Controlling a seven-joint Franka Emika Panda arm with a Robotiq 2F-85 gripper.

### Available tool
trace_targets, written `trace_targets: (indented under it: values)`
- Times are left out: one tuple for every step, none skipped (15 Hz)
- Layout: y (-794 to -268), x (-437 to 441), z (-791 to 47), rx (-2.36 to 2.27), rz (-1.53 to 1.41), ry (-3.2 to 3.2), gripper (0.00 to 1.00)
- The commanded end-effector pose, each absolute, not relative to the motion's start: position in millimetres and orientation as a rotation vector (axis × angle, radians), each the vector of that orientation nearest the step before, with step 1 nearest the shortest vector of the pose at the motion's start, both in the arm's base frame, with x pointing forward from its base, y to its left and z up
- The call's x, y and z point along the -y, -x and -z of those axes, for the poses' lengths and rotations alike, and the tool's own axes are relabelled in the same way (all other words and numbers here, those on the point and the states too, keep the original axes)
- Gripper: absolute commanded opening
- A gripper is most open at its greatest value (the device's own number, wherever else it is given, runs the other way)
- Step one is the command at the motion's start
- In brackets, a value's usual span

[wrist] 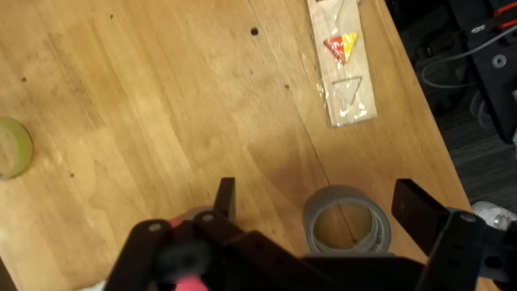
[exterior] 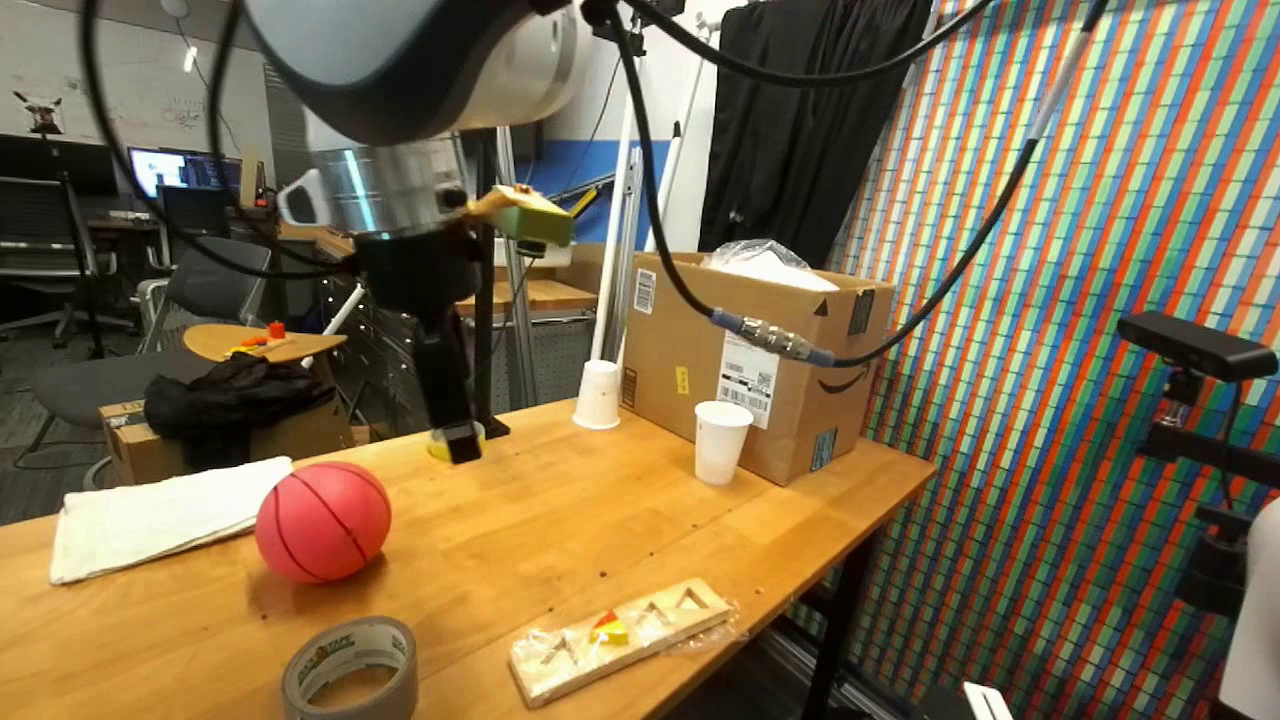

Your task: Put the white ball in the cup, then place the basketball on the tape

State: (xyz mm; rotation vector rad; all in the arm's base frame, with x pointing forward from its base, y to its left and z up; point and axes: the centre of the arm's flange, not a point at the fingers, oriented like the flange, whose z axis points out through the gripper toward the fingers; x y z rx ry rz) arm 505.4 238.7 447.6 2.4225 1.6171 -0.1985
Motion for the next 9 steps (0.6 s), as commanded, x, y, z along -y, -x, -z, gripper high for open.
trace_targets:
  values:
    - [-527, -322, -444, -1.626, 0.151, -2.315, 1.0]
    - [-530, -337, -443, -1.627, 0.143, -2.284, 1.0]
    - [-538, -349, -441, -1.615, 0.138, -2.259, 1.0]
    - [-547, -354, -440, -1.6, 0.136, -2.238, 1.0]
    - [-559, -353, -439, -1.578, 0.138, -2.227, 1.0]
    - [-570, -352, -440, -1.559, 0.145, -2.22, 1.0]
    - [-583, -348, -440, -1.54, 0.152, -2.217, 1.0]
    - [-598, -343, -441, -1.516, 0.162, -2.223, 1.0]
    - [-611, -340, -441, -1.492, 0.172, -2.236, 1.0]
